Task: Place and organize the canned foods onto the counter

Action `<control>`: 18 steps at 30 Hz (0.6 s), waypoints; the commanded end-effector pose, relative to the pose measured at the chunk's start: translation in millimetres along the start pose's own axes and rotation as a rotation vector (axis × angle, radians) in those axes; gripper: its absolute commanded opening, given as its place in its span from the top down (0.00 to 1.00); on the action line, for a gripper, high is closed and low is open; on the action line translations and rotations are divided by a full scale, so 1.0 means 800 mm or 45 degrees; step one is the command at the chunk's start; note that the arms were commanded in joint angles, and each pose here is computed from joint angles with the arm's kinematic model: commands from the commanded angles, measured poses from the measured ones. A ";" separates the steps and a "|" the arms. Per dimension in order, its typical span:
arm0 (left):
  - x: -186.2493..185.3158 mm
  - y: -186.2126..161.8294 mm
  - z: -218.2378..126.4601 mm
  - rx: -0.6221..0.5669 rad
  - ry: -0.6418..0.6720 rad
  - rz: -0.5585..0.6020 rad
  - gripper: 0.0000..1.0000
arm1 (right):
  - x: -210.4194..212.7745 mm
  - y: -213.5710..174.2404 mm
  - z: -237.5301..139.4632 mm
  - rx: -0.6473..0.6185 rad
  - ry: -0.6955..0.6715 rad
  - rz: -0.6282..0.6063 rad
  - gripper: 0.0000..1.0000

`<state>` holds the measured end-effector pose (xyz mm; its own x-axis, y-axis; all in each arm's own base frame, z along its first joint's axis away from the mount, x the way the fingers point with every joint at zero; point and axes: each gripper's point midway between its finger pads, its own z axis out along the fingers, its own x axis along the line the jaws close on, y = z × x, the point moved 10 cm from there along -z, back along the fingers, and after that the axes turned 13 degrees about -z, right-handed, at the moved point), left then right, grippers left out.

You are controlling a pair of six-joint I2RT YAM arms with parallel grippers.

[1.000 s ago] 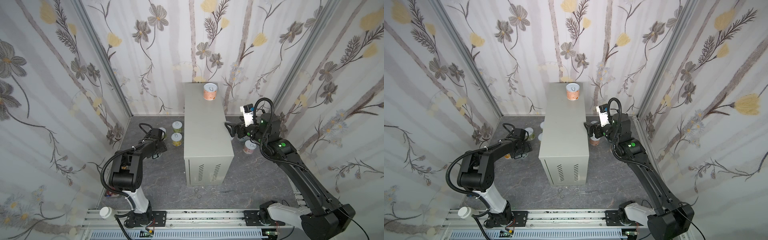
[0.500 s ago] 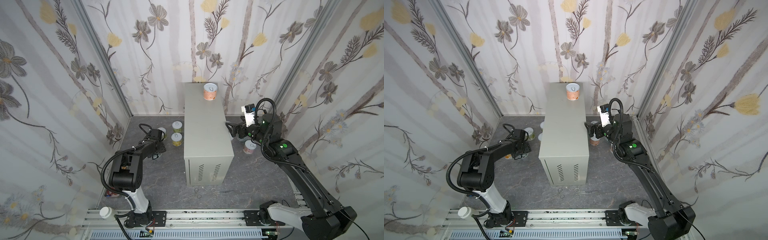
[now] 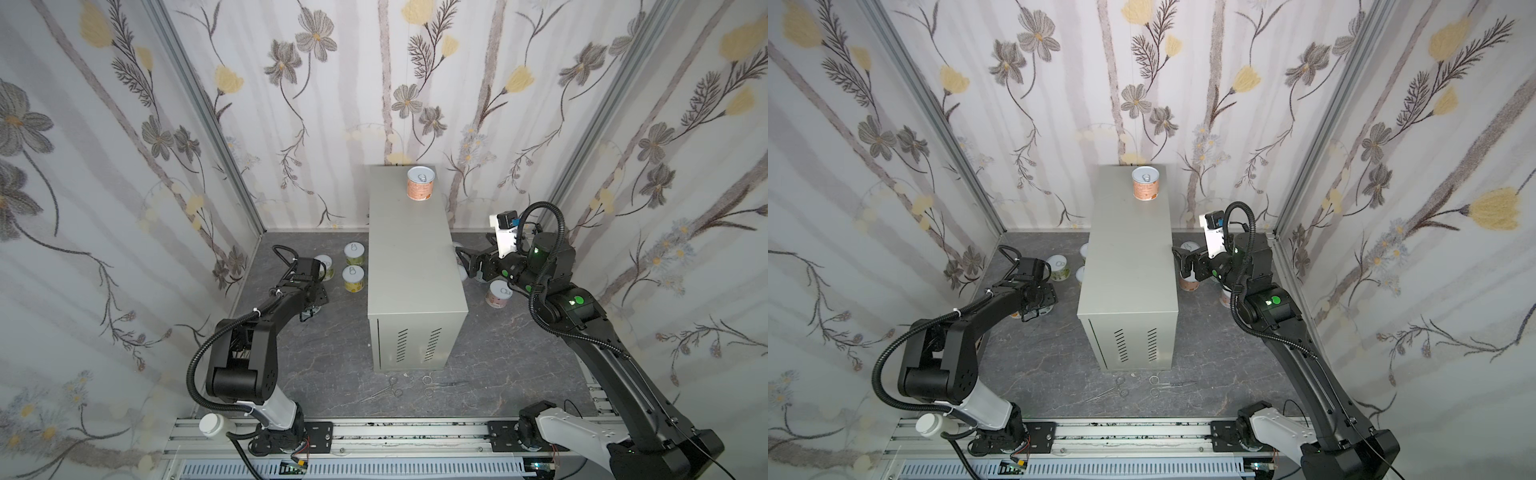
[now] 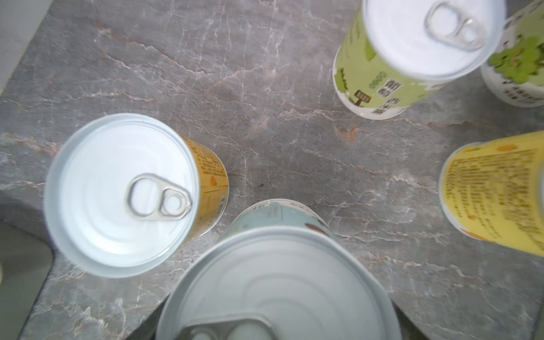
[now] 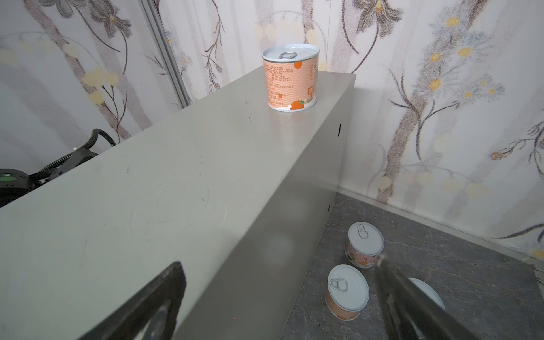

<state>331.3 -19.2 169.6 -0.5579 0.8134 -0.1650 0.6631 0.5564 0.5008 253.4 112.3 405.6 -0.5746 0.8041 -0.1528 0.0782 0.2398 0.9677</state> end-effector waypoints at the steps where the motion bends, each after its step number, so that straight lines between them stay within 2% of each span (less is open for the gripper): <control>1: -0.011 0.029 -0.048 -0.095 -0.084 0.032 0.37 | -0.002 0.016 -0.009 -0.074 -0.036 -0.047 0.00; 4: -0.025 0.060 -0.108 -0.166 -0.208 0.066 0.38 | -0.003 0.021 -0.013 -0.091 -0.037 -0.066 0.00; 9: -0.055 0.096 -0.200 -0.156 -0.422 0.221 0.38 | -0.003 0.034 -0.014 -0.165 -0.037 -0.105 0.00; 18: -0.082 0.094 -0.333 -0.209 -0.654 0.476 0.38 | -0.003 0.061 -0.023 -0.260 -0.006 -0.199 0.00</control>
<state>302.4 -66.0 430.6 -0.0661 0.9360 -0.3459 0.6237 0.3093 0.7179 246.0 110.2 442.9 -0.5539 0.7927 -0.2546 -0.0923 0.2454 0.9650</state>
